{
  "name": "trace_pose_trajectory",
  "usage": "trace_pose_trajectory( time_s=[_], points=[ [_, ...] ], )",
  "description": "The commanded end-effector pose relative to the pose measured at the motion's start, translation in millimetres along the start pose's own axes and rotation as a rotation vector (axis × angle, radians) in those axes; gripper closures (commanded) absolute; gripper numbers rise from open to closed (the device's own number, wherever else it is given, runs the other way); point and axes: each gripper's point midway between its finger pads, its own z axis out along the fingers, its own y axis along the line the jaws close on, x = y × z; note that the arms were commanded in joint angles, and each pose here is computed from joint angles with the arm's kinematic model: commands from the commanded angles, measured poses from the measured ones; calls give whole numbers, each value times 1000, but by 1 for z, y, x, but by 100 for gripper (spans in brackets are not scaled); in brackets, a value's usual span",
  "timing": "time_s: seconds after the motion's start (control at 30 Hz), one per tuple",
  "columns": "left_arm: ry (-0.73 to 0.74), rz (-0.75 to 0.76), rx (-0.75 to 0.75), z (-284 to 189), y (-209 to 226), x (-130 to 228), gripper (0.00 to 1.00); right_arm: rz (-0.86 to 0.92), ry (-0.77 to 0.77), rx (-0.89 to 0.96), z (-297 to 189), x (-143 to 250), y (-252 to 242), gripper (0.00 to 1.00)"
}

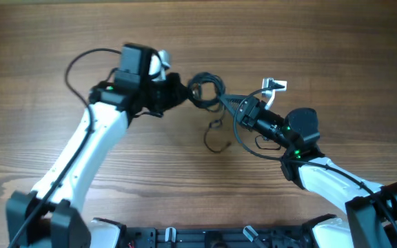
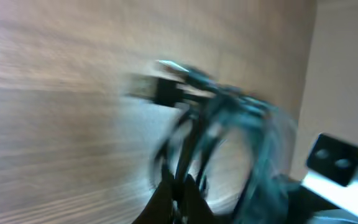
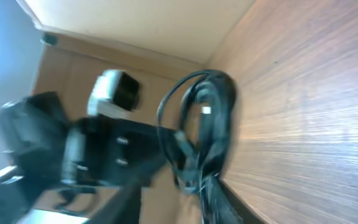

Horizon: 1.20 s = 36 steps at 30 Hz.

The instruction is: Untangle cables

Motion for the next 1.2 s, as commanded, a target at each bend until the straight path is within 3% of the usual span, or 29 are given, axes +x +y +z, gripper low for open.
trace_pose_trajectory(
  time_s=[0.0, 0.13, 0.37, 0.47, 0.6, 0.77, 0.9, 1.0, 1.17],
  points=[
    [-87, 37, 23, -29, -11, -8, 96, -115, -2, 50, 1, -3, -10, 58],
    [-98, 34, 52, -38, -18, -8, 96, -256, 91, 19, 0, 14, -7, 44],
    [-106, -49, 143, -40, -37, -15, 96, -147, 176, 47, 12, 50, -11, 43],
    [-110, -135, 159, -41, -39, -17, 96, -122, 82, 116, 23, 53, -16, 43],
    [-70, -136, 195, -41, -46, -11, 96, 11, -53, 168, 25, 37, -23, 44],
    [-49, -123, 200, -37, -52, -3, 96, 77, -59, 166, 25, 37, -23, 46],
    [-19, -115, 208, -32, -62, 8, 96, 137, -60, 160, 26, 37, -22, 56],
    [-14, -131, 220, -31, -67, 9, 96, 138, -61, 160, 26, 37, -22, 72],
    [-3, -176, 224, -27, -74, 15, 96, 267, -72, 129, 26, 36, -15, 75]
  ],
)
